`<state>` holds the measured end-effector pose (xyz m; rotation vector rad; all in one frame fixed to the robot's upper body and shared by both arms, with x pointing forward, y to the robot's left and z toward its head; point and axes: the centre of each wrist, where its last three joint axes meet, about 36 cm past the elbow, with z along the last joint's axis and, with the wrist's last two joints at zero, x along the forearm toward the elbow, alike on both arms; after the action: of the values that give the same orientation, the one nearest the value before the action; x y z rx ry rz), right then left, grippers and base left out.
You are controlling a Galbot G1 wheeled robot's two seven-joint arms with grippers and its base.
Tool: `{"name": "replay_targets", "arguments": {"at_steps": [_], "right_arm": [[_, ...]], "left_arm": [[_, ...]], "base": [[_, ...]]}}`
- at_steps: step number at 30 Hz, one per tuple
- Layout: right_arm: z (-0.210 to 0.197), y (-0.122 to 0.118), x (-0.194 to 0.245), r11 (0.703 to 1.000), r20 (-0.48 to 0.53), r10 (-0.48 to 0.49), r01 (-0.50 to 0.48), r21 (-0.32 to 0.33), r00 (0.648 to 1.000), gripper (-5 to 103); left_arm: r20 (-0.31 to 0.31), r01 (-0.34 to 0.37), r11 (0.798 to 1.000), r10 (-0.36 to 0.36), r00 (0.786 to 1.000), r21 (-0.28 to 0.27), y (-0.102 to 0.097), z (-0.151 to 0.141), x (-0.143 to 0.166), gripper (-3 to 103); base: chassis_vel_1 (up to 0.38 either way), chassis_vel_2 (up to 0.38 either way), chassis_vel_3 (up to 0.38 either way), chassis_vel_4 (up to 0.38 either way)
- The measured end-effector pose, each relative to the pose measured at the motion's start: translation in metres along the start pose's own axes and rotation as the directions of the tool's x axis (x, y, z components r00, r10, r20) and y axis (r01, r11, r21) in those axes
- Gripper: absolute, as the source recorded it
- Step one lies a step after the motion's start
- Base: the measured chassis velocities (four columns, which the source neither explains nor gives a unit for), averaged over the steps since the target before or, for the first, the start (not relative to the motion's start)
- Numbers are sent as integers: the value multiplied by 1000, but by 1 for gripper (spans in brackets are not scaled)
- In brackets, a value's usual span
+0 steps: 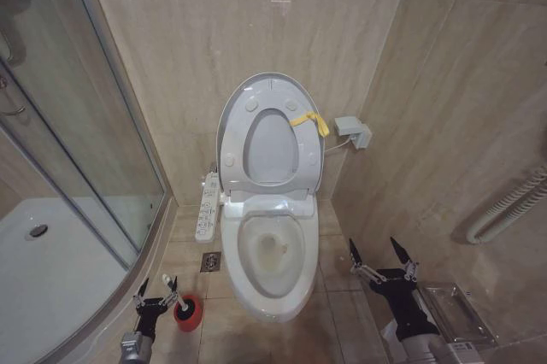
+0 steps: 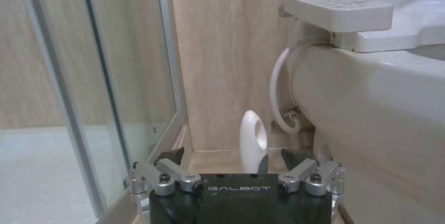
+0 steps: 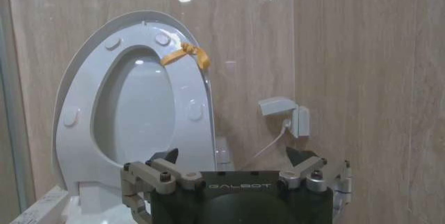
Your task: Open the toilet lid, clean the toilet bowl with a toilet brush, close the toilet lid, and flush.
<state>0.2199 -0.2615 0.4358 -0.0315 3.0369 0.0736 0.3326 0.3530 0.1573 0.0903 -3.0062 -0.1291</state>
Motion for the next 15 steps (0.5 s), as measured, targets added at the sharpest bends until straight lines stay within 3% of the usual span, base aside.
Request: {"name": "replay_targets", "arguments": {"at_steps": [11,12,15], "right_arm": [[0,0,0,1000,0,0,0,0,1000,100],[0,0,0,1000,0,0,0,0,1000,100],[0,0,0,1000,0,0,0,0,1000,100]], "left_arm": [[26,-22,1000,22,999,-1,-4,9,-2,94],[27,-24,1000,24,999,-1,-4,10,-2,76],[26,-28,1000,28,999,1,-6,12,1,76]], "base": [[0,0,0,0],[0,0,0,0],[0,0,0,0]]}}
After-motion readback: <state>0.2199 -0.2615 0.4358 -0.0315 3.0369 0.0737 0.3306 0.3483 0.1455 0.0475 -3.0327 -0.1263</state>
